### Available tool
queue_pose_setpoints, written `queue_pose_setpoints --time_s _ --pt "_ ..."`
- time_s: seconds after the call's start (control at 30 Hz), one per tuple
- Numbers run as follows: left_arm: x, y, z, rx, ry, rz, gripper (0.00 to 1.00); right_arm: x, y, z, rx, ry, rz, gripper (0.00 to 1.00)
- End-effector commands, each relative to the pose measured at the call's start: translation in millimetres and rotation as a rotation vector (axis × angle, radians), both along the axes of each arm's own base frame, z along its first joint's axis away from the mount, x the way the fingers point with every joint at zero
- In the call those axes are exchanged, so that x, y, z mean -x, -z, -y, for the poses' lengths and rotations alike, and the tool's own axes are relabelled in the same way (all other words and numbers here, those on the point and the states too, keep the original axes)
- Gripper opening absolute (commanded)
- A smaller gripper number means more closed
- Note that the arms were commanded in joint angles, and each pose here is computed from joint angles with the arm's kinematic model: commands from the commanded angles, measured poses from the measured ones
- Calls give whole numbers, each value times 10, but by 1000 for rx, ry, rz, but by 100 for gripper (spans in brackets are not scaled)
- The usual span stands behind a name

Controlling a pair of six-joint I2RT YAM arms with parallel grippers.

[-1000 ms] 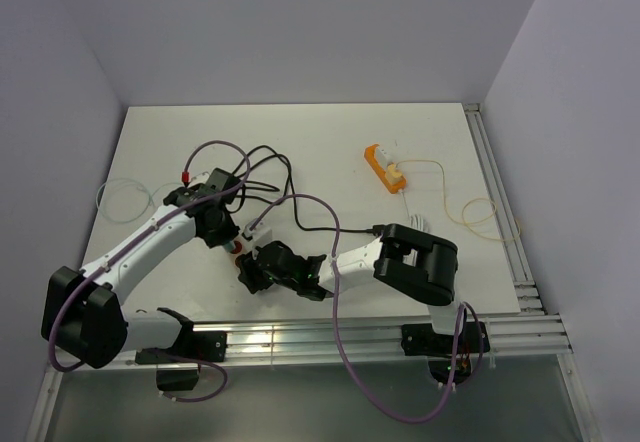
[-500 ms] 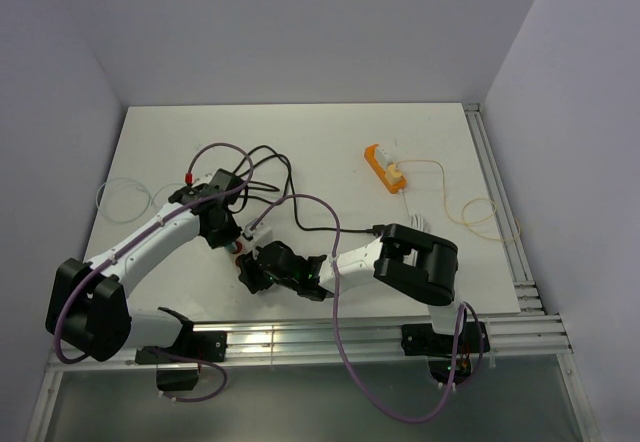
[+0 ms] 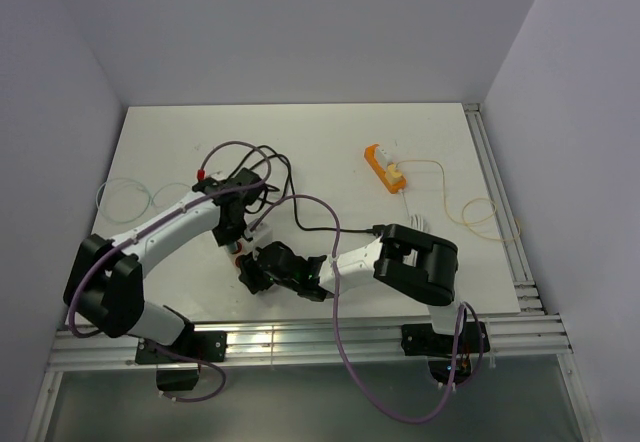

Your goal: Insert the plug

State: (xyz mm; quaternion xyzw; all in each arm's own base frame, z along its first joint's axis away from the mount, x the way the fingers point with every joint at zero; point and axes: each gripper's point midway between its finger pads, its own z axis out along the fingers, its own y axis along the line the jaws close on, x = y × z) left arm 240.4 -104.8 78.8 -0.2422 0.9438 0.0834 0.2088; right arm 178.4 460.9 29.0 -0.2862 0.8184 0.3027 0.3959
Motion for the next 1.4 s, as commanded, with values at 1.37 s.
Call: queue_pose_setpoints --time_s 1.37 --pt "838 907 373 128 -62 -16 0 -83 320 771 203 133 11 0"
